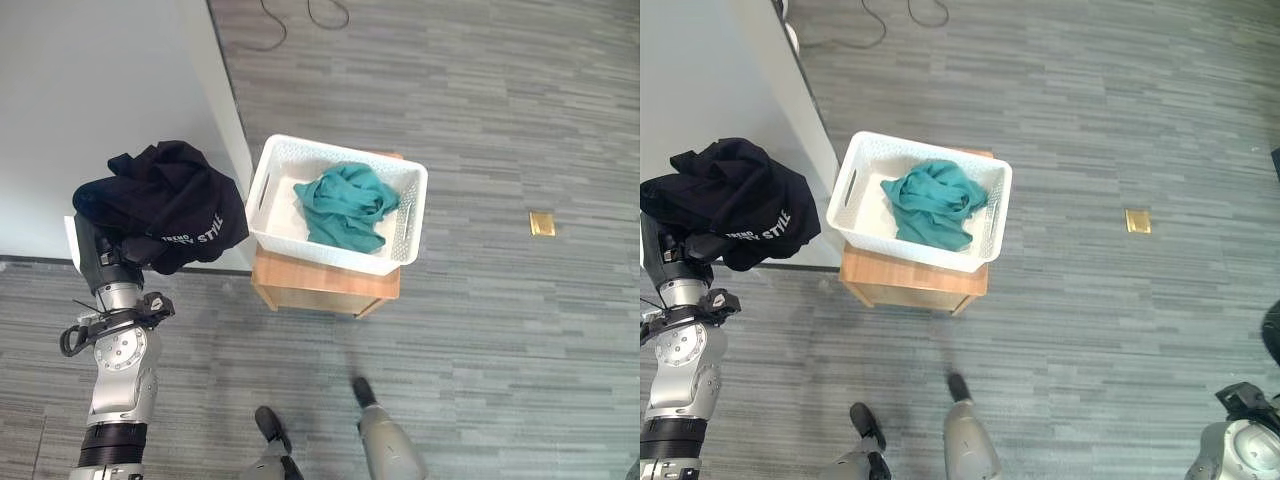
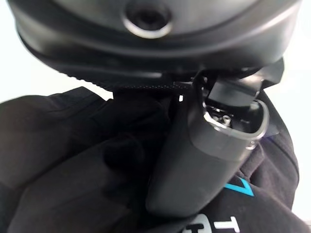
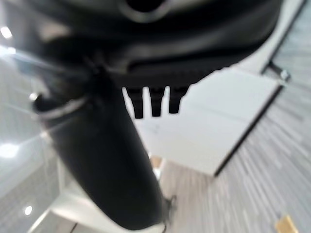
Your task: Pick up bed clothes into laundry basket.
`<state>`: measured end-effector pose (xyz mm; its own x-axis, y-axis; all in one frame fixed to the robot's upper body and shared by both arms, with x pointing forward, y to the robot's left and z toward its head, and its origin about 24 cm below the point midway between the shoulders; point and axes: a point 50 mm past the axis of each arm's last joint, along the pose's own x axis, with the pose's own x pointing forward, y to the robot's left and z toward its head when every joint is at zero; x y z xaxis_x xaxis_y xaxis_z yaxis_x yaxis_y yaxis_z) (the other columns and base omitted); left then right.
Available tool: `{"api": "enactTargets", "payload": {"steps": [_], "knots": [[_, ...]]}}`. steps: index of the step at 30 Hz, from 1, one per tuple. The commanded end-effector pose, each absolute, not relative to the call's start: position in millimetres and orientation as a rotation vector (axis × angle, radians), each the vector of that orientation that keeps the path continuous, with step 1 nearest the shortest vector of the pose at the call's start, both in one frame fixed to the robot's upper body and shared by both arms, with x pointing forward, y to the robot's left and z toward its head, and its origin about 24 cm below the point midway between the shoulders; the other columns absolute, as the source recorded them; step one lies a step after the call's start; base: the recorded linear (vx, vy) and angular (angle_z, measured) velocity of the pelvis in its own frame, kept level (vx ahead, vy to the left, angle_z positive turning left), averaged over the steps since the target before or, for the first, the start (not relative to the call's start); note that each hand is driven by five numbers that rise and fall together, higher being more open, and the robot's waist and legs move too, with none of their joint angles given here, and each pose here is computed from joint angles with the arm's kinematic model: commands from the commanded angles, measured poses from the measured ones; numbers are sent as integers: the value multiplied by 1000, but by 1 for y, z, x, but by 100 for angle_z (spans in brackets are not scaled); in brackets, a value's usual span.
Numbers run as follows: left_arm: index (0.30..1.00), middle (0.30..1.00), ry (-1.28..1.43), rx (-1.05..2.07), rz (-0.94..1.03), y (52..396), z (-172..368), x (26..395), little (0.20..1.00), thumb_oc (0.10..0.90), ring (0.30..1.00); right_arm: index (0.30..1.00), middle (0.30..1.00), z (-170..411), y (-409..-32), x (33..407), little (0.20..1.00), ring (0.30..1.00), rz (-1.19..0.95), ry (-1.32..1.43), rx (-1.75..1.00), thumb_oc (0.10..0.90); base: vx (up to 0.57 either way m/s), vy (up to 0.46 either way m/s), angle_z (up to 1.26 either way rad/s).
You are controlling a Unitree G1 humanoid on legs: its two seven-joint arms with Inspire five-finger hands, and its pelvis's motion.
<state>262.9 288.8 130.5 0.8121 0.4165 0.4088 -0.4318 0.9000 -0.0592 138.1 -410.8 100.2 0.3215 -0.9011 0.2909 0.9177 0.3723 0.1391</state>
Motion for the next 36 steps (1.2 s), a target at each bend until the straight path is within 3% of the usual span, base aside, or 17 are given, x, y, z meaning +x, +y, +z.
{"api": "enactTargets", "payload": {"steps": [1,13,21,24,30,36], "knots": [[300,300,-790,219,558,322,201,221,300,400,300,900,900,146,-414,149,900,900,-1093,-523,-169,800,-164,-318,-82],[300,300,-940,372,290,290,257,235,300,400,300,900,900,157,-412,169,900,900,-977,-487,-257,800,-115,-174,-24],[300,300,-943,525,12,248,316,289,300,400,300,900,900,165,-412,180,900,900,-928,-488,-267,800,-15,72,2],[300,300,-959,651,-108,211,345,312,300,400,300,900,900,171,-412,184,900,900,-933,-520,-256,800,-16,80,0],[300,300,-1001,866,-91,183,380,327,300,400,300,900,900,162,-403,186,900,900,-916,-504,-284,800,32,89,-6],[300,300,-947,1025,61,194,399,342,300,400,300,900,900,154,-395,184,900,900,-919,-492,-294,800,28,116,-35]]}}
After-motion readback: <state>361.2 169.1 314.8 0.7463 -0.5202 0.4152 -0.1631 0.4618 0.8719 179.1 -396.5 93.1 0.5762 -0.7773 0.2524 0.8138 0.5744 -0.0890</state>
